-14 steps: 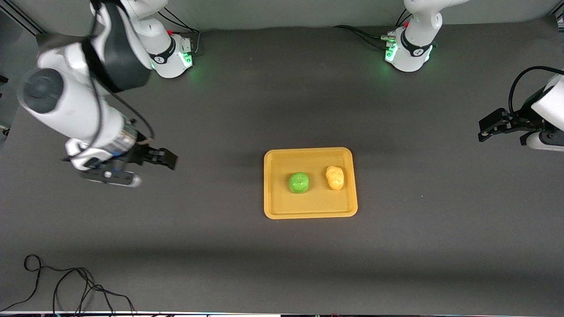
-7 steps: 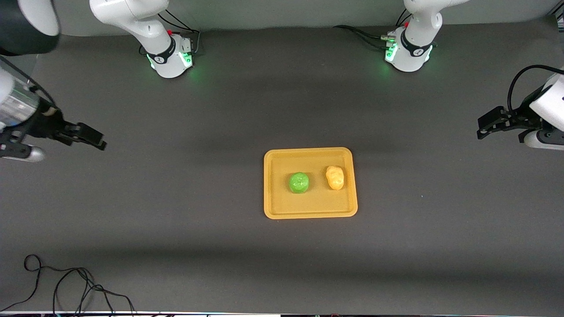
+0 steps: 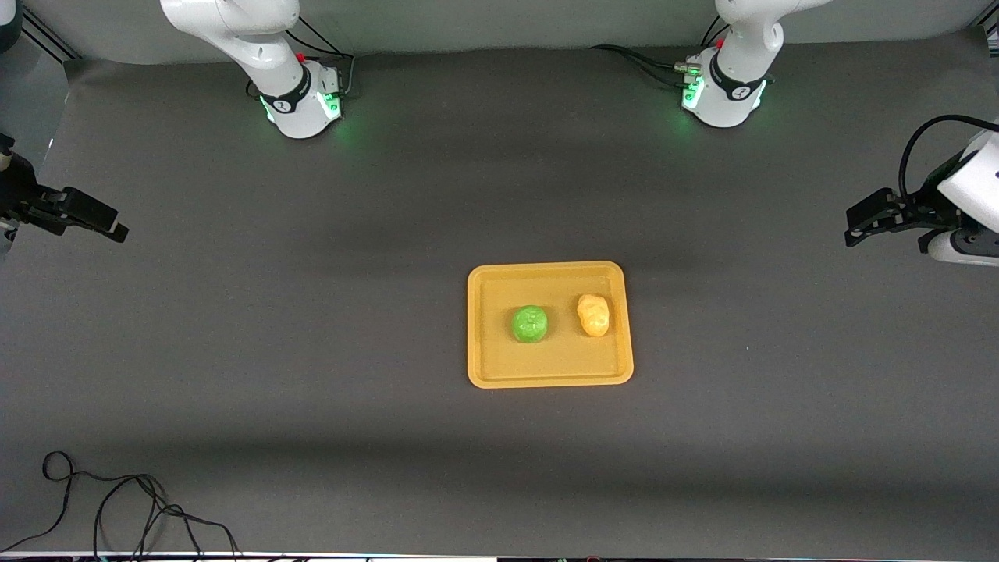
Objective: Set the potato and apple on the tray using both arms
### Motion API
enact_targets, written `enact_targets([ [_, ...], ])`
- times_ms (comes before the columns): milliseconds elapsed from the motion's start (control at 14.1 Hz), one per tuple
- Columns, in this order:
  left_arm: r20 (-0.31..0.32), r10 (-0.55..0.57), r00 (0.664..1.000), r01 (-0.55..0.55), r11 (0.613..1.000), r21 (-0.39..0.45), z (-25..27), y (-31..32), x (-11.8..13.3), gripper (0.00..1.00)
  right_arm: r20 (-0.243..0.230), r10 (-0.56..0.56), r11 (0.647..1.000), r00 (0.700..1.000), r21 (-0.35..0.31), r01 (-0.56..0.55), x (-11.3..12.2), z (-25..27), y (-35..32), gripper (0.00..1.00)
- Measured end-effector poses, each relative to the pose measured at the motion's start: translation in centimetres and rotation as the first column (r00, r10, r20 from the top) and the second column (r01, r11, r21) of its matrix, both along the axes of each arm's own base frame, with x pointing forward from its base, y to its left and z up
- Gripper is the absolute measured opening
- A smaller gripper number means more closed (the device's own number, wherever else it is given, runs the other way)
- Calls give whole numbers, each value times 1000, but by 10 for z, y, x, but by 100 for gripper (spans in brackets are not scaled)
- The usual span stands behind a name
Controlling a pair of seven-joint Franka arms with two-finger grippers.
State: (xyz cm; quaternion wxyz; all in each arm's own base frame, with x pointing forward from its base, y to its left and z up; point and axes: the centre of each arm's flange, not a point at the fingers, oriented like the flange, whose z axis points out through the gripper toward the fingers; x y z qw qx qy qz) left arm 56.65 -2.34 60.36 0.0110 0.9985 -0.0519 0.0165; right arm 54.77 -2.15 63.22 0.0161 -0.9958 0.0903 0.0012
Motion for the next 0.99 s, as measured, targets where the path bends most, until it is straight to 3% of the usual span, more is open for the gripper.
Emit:
enact_targets([
  [994, -3, 16, 1000, -16, 1000, 1, -1, 2, 0, 100, -50, 140, 990, 989, -22, -141, -2, -1, 7, 100],
])
